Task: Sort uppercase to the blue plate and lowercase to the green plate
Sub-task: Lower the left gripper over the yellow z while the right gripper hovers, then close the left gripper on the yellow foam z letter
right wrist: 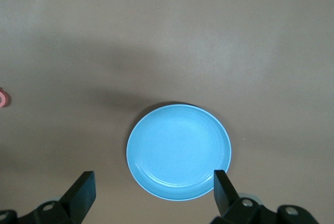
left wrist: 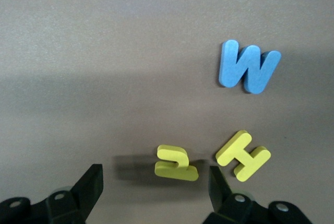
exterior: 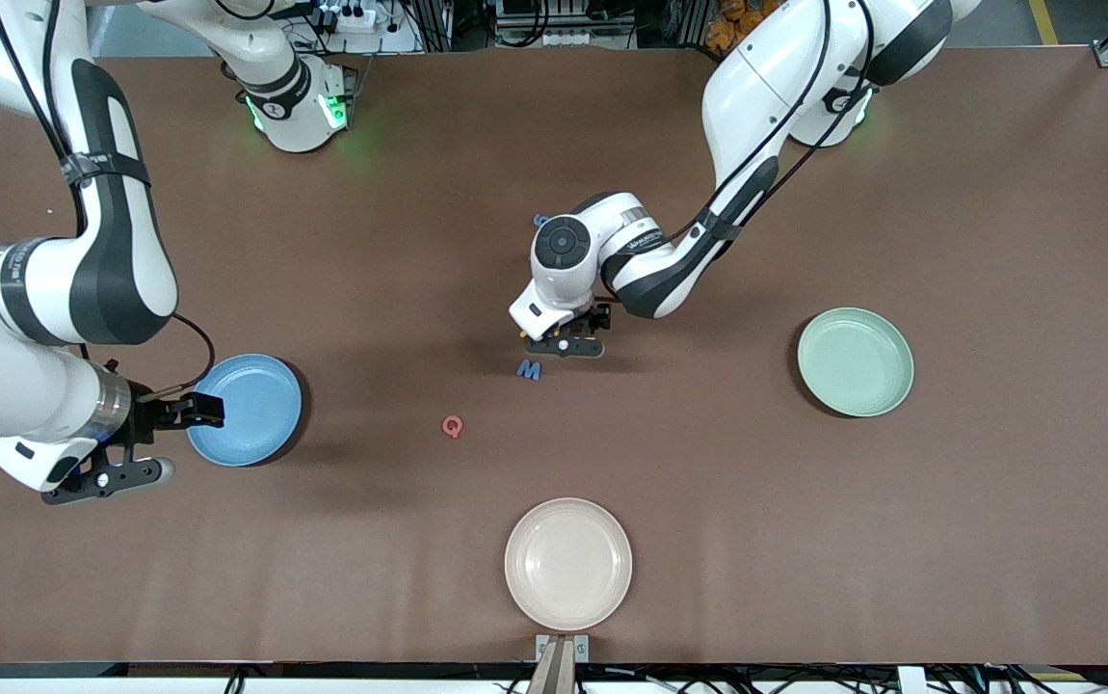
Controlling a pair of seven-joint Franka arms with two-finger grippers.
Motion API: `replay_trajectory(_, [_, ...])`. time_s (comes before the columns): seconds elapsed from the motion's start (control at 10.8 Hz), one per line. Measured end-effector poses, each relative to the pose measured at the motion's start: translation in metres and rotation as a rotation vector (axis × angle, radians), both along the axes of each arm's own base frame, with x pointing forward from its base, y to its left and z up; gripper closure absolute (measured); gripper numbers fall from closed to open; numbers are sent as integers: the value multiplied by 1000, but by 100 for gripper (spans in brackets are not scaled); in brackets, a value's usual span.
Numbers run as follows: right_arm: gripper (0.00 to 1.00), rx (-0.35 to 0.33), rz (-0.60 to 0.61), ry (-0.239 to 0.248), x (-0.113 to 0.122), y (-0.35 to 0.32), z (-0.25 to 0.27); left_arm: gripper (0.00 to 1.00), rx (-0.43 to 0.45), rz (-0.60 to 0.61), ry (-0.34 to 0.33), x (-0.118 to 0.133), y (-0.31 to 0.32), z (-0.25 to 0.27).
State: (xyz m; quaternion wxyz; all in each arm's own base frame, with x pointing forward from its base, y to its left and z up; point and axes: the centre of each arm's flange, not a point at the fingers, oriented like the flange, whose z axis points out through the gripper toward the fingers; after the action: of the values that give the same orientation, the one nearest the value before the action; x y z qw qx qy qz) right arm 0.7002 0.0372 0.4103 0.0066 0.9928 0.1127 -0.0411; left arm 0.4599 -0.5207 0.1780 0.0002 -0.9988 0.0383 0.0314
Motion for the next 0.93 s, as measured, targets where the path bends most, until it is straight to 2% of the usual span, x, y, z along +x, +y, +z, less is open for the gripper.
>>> replay_trajectory(0.93, [0, 1, 16, 8, -2, 11, -4, 15, 3, -11, -6, 0, 0, -8])
